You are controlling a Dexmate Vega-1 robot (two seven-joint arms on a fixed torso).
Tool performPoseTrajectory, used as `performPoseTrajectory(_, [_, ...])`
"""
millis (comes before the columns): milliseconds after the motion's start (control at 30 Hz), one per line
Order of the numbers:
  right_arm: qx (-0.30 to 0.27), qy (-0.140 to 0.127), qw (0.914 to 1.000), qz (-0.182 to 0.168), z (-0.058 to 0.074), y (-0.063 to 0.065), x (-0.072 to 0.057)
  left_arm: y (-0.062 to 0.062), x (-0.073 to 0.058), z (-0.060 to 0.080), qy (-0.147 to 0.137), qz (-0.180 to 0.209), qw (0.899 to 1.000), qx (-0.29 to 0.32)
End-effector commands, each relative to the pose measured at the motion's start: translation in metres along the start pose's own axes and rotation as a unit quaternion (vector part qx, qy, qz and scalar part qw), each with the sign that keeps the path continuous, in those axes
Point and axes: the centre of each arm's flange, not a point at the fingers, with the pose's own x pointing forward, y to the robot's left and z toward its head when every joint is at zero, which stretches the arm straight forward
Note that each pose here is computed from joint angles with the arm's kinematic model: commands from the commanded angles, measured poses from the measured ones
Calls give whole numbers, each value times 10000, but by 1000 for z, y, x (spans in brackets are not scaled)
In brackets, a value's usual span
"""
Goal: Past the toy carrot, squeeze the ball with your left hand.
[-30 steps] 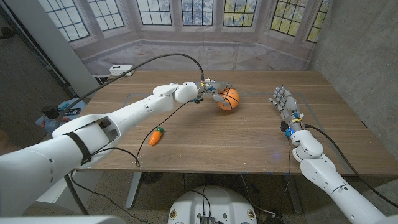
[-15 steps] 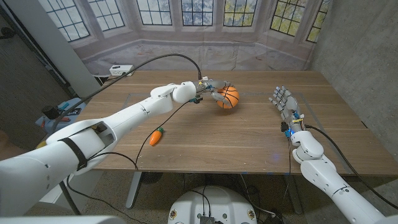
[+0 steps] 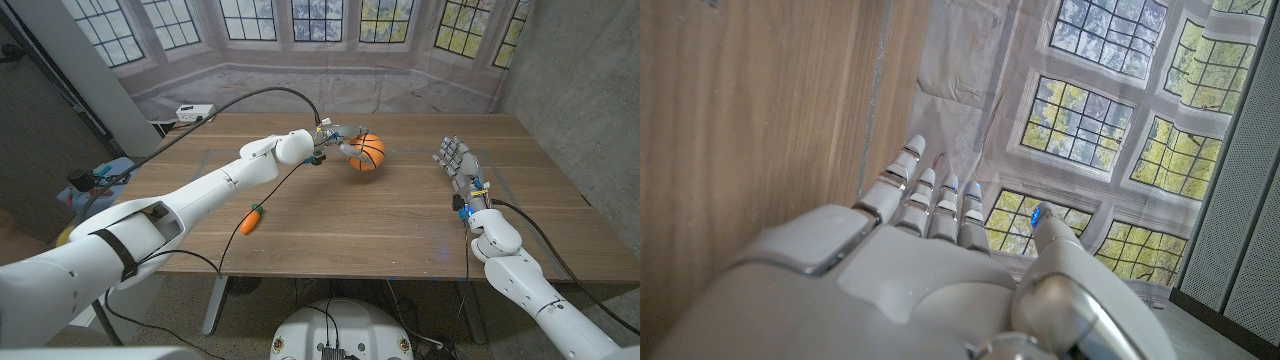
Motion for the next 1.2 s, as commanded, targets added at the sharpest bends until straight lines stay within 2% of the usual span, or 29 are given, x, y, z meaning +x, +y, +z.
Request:
performPoseTrajectory(33, [-75, -13, 10000, 40, 6, -2, 1, 4, -2, -1, 82, 193, 9983, -541])
performPoseTrajectory(433, [-108, -31, 9999, 61, 10, -2, 4, 7, -2, -8, 118, 372, 9920, -1198])
performPoseTrajectory(1200, [-217, -74, 9997, 0, 15, -1, 0, 8, -7, -26, 140, 665, 9657, -2504])
